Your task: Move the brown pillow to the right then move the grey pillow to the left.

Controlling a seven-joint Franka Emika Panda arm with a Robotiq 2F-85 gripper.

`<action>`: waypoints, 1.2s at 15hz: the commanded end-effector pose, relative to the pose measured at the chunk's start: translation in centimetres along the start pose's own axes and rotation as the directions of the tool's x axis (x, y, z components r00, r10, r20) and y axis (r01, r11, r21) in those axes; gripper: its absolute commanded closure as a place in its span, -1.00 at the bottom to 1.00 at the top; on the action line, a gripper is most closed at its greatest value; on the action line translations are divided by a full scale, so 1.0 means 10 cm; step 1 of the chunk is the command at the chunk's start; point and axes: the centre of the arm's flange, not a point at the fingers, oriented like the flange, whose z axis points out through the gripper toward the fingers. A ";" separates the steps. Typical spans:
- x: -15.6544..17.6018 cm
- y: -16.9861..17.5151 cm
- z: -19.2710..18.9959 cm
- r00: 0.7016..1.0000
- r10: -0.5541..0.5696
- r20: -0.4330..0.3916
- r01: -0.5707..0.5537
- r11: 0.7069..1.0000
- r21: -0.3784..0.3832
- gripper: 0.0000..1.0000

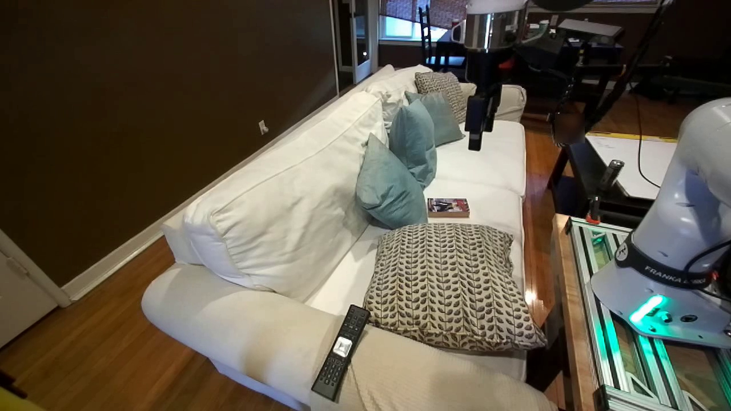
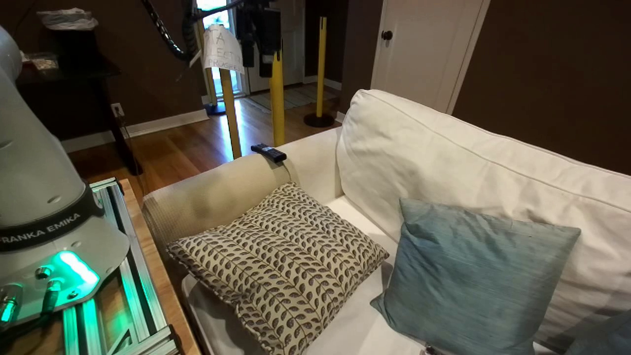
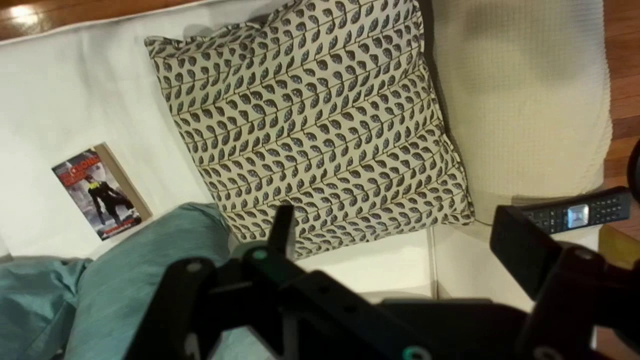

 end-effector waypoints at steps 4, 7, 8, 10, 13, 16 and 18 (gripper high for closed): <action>0.22 0.16 0.87 0.998 0.038 -0.045 -0.039 0.999 -0.018 -1.00; 0.20 0.16 0.82 0.998 0.036 -0.054 -0.036 0.999 -0.004 -1.00; 0.21 0.18 0.93 0.998 0.041 -0.051 -0.041 0.999 -0.002 -1.00; 0.24 0.19 1.02 0.998 0.045 -0.043 -0.045 0.999 -0.001 -1.00; 0.24 0.19 1.02 0.998 0.046 -0.042 -0.046 0.999 -0.001 -1.00; 0.24 0.19 1.02 0.998 0.046 -0.042 -0.046 0.999 -0.001 -1.00; 0.24 0.19 1.02 0.998 0.046 -0.042 -0.046 0.999 -0.001 -1.00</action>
